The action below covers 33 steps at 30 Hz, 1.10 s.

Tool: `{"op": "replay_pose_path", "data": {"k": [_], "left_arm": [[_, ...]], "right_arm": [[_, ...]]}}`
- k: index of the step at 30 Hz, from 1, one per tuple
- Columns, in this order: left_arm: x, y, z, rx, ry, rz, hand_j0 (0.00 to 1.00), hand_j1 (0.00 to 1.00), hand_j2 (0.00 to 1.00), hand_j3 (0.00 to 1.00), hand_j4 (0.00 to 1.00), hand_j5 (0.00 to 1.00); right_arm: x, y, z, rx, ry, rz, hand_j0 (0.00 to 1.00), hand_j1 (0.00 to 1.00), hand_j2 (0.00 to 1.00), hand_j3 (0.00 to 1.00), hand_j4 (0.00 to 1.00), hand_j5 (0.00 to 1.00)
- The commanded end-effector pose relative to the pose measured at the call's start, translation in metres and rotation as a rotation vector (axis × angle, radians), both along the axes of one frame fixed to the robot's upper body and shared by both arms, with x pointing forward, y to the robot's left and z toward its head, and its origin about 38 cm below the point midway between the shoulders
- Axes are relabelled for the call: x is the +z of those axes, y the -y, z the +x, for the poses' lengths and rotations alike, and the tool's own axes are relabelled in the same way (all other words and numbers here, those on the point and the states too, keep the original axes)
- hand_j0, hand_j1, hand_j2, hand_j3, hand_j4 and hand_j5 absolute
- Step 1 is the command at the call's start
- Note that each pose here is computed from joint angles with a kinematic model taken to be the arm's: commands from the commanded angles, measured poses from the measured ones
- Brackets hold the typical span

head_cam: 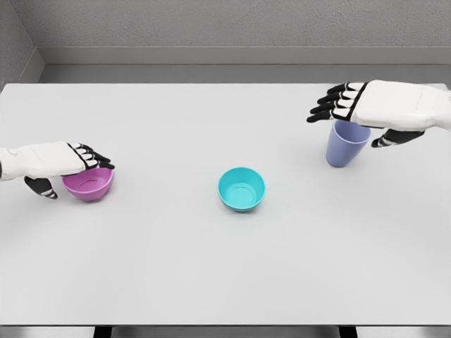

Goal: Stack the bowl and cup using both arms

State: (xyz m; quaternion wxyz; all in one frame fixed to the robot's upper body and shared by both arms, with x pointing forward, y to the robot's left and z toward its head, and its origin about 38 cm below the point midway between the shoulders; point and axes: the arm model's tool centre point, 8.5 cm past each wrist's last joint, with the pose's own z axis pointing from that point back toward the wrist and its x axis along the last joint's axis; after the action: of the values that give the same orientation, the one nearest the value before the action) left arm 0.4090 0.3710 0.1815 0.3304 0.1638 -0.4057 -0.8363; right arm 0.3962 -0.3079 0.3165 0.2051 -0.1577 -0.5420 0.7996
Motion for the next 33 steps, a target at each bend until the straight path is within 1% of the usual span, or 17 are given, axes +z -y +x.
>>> {"op": "replay_pose_path", "data": {"k": [1,6,9,13,16,18,20,27,28,33], "left_arm": [[0.0,0.0,0.0,0.002,0.001,-0.001,1.0,1.0,1.0,1.0,1.0,1.0],[0.005,-0.001,0.002,0.005,0.01,-0.002,1.0,1.0,1.0,1.0,1.0,1.0],[0.005,-0.002,0.002,0.006,0.01,-0.004,1.0,1.0,1.0,1.0,1.0,1.0],[0.01,-0.004,0.003,0.008,0.02,-0.002,1.0,1.0,1.0,1.0,1.0,1.0],[0.014,-0.003,0.005,0.007,0.029,-0.006,1.0,1.0,1.0,1.0,1.0,1.0],[0.014,-0.002,0.004,0.003,0.029,-0.007,1.0,1.0,1.0,1.0,1.0,1.0],[0.013,0.001,0.004,-0.002,0.029,-0.008,1.0,1.0,1.0,1.0,1.0,1.0],[0.014,0.008,0.001,-0.031,0.03,0.003,1.0,1.0,1.0,1.0,1.0,1.0],[0.012,0.01,-0.001,-0.038,0.024,0.005,1.0,1.0,1.0,1.0,1.0,1.0],[0.012,0.008,-0.001,-0.038,0.023,0.009,1.0,1.0,1.0,1.0,1.0,1.0]], "right_arm": [[-0.002,0.002,0.0,-0.006,-0.01,-0.001,1.0,1.0,1.0,1.0,1.0,1.0],[-0.003,0.005,0.002,-0.019,-0.013,-0.003,1.0,1.0,1.0,1.0,1.0,1.0],[-0.007,0.02,0.011,-0.071,-0.031,0.002,1.0,1.0,1.0,1.0,1.0,1.0],[-0.012,0.027,0.015,-0.096,-0.045,0.003,1.0,1.0,1.0,1.0,1.0,1.0],[-0.014,0.026,0.015,-0.095,-0.049,-0.001,1.0,1.0,1.0,1.0,1.0,1.0],[-0.01,0.026,0.017,-0.099,-0.028,-0.016,1.0,1.0,1.0,1.0,1.0,1.0],[-0.009,0.027,0.017,-0.1,-0.025,-0.02,1.0,1.0,1.0,1.0,1.0,1.0],[-0.012,0.025,0.017,-0.095,-0.03,-0.02,1.0,1.0,1.0,1.0,1.0,1.0],[-0.012,0.025,0.017,-0.096,-0.03,-0.021,1.0,1.0,1.0,1.0,1.0,1.0],[-0.014,0.024,0.017,-0.094,-0.034,-0.019,1.0,1.0,1.0,1.0,1.0,1.0]]}}
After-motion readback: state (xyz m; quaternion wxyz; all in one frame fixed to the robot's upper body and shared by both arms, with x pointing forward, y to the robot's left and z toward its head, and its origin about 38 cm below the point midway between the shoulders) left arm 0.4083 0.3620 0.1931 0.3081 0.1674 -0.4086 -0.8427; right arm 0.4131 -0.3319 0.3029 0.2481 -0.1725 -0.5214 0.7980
